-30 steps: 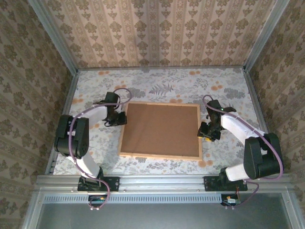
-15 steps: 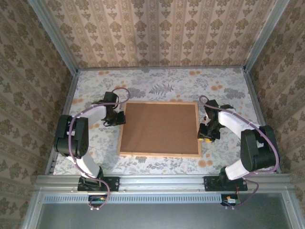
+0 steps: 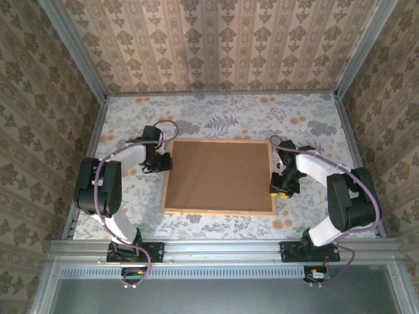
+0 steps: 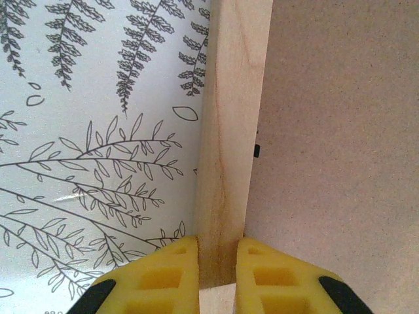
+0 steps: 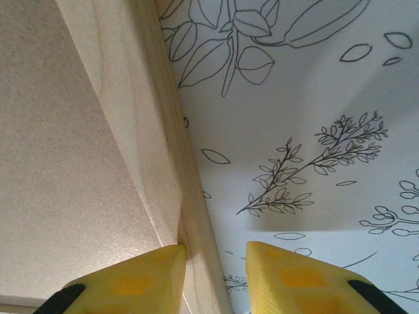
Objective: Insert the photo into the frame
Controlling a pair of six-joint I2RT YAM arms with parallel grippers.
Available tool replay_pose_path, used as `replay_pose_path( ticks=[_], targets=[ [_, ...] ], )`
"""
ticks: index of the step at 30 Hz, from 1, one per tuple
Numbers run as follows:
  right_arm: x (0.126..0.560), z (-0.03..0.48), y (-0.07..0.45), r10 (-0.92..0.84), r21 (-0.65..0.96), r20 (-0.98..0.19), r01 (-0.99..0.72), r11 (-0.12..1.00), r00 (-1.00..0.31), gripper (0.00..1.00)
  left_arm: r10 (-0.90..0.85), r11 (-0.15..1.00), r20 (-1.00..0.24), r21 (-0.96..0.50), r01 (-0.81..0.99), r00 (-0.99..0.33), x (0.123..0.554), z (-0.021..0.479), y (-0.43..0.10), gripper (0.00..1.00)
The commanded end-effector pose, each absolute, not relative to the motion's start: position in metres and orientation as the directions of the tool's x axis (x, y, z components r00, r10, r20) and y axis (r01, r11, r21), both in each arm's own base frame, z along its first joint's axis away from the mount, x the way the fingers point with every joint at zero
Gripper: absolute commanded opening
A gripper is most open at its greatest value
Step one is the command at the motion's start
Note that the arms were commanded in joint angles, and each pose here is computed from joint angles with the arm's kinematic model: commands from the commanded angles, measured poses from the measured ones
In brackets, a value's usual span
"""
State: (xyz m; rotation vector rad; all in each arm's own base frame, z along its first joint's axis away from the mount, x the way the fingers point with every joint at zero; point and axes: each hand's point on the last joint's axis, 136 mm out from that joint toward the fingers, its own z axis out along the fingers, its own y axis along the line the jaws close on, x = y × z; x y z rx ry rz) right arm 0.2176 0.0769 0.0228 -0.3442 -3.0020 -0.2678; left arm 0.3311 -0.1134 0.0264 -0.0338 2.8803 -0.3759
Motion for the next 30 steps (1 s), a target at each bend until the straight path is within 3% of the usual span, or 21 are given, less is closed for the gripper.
replay_pose_path(
  ticks=[1, 30],
  targets=[
    [0.209, 0.014, 0.082, 0.193, 0.169, 0.164, 0.22, 0.961, -0.967, 0.3, -0.061, 0.988, -0.18, -0.152, -0.033, -0.982, 0.322, 0.013, -0.09, 0.16],
    [0.206, 0.02, 0.09, 0.186, 0.21, 0.158, 0.217, 0.953, -0.97, 0.3, -0.06, 0.989, -0.176, -0.144, -0.034, -0.982, 0.319, 0.012, -0.088, 0.16]
  ],
)
